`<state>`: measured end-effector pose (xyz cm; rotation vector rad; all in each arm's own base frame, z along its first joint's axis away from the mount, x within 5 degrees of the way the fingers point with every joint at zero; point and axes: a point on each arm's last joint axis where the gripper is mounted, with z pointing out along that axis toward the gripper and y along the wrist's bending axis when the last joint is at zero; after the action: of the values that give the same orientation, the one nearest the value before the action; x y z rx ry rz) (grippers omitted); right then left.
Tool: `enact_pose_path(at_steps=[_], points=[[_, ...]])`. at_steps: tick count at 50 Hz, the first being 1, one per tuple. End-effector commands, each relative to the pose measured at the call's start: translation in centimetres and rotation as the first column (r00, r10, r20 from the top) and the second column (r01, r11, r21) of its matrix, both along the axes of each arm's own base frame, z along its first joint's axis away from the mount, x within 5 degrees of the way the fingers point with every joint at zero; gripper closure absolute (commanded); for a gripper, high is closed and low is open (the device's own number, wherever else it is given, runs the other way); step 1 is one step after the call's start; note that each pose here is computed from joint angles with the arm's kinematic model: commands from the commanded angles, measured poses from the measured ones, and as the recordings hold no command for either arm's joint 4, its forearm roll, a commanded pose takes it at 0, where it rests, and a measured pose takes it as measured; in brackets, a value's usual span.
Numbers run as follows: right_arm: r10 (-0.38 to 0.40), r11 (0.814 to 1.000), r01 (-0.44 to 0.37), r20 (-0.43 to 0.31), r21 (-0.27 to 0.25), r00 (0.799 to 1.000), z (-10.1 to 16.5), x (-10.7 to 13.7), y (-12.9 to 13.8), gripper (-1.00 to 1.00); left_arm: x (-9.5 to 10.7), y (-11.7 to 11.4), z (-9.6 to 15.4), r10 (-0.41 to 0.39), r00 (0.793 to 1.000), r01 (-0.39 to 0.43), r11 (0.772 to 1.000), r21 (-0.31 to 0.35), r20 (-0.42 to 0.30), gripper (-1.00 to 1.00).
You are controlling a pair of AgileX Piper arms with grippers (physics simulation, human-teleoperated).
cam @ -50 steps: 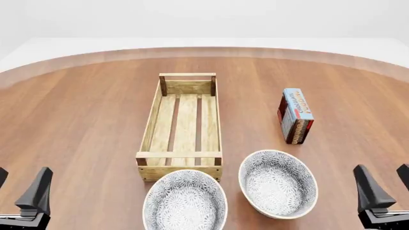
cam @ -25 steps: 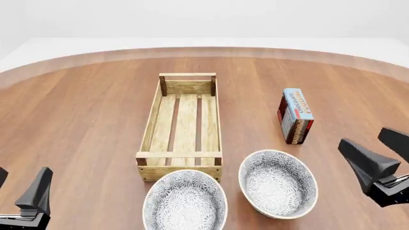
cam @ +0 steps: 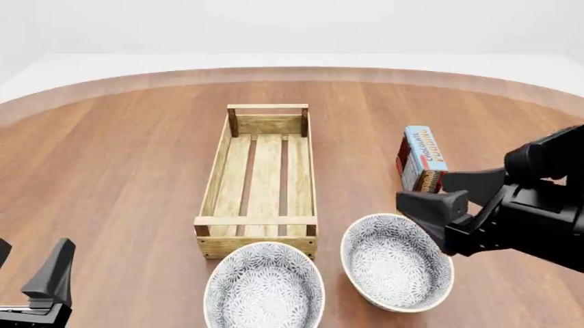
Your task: Stack the left bowl on the right bowl and place them in the tray.
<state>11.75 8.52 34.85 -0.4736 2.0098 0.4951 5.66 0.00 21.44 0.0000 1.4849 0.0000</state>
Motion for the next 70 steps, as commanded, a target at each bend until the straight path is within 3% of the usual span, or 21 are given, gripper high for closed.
enact_pose_path(at_steps=[1, 22, 32, 39, 49, 70], points=[[0.076, 0.996, -0.078, -0.074, -0.031, 0.994, 0.5, 0.9, 2.4, -1.00, 0.0, 0.0, 0.0, 0.000, 1.000, 0.000, 1.000, 0.000, 0.000, -1.00], [0.113, 0.991, -0.120, -0.128, -0.054, 0.985, 0.7, 1.3, 4.0, -1.00, 0.0, 0.0, 0.0, 0.000, 1.000, 0.000, 1.000, 0.000, 0.000, -1.00], [0.125, 0.985, -0.139, -0.135, -0.104, 0.983, 1.2, 2.6, 5.1, -1.00, 0.0, 0.0, 0.0, 0.000, 1.000, 0.000, 1.000, 0.000, 0.000, -1.00], [0.132, 0.974, -0.154, -0.137, -0.166, 0.982, 1.4, 3.7, 5.5, -1.00, 0.0, 0.0, 0.0, 0.000, 1.000, 0.000, 1.000, 0.000, 0.000, -1.00], [0.165, 0.960, -0.194, -0.154, -0.200, 0.974, 0.8, 4.7, 7.1, -1.00, 0.0, 0.0, 0.0, 0.000, 1.000, 0.000, 1.000, 0.000, 0.000, -1.00], [0.246, 0.936, -0.279, -0.167, -0.216, 0.955, 0.4, 5.6, 10.8, -1.00, 0.0, 0.0, 0.0, 0.000, 1.000, 0.000, 1.000, 0.000, 0.000, -1.00]])
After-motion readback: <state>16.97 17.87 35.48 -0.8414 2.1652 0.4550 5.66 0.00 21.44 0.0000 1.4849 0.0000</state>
